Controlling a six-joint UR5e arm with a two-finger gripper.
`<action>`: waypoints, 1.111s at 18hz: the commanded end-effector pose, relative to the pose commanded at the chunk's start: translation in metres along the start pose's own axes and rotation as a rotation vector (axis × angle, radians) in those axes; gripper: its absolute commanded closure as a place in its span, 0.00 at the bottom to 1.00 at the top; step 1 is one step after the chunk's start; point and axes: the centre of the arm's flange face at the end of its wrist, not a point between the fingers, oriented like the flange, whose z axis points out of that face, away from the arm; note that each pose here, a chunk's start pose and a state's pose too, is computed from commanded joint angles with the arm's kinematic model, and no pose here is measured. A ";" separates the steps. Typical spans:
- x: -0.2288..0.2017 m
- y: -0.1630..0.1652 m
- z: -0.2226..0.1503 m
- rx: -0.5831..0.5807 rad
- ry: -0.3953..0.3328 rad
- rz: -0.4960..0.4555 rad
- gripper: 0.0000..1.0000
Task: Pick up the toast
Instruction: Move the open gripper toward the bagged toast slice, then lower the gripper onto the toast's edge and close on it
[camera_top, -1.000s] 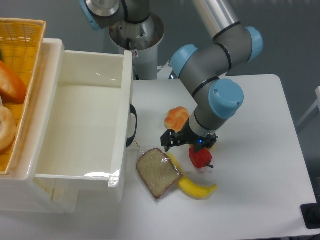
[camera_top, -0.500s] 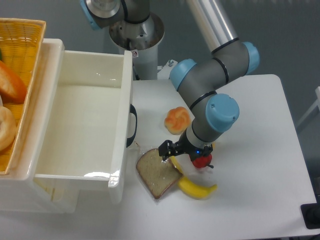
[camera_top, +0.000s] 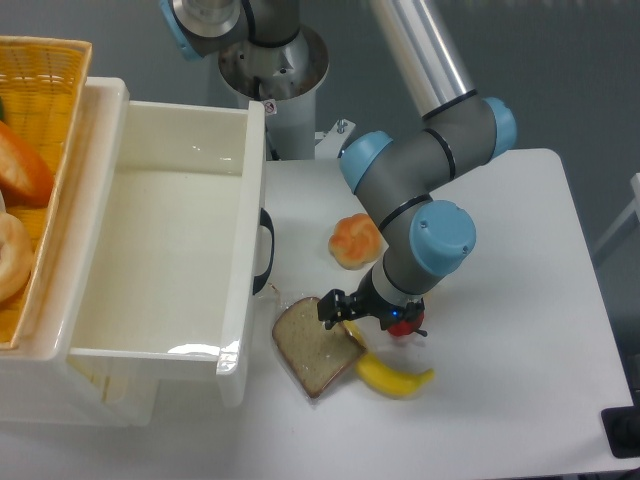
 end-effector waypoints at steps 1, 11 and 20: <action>0.000 0.000 0.000 0.000 0.000 0.000 0.00; 0.005 -0.004 0.013 -0.010 0.001 0.009 0.00; 0.008 -0.005 0.015 -0.014 0.000 0.013 0.11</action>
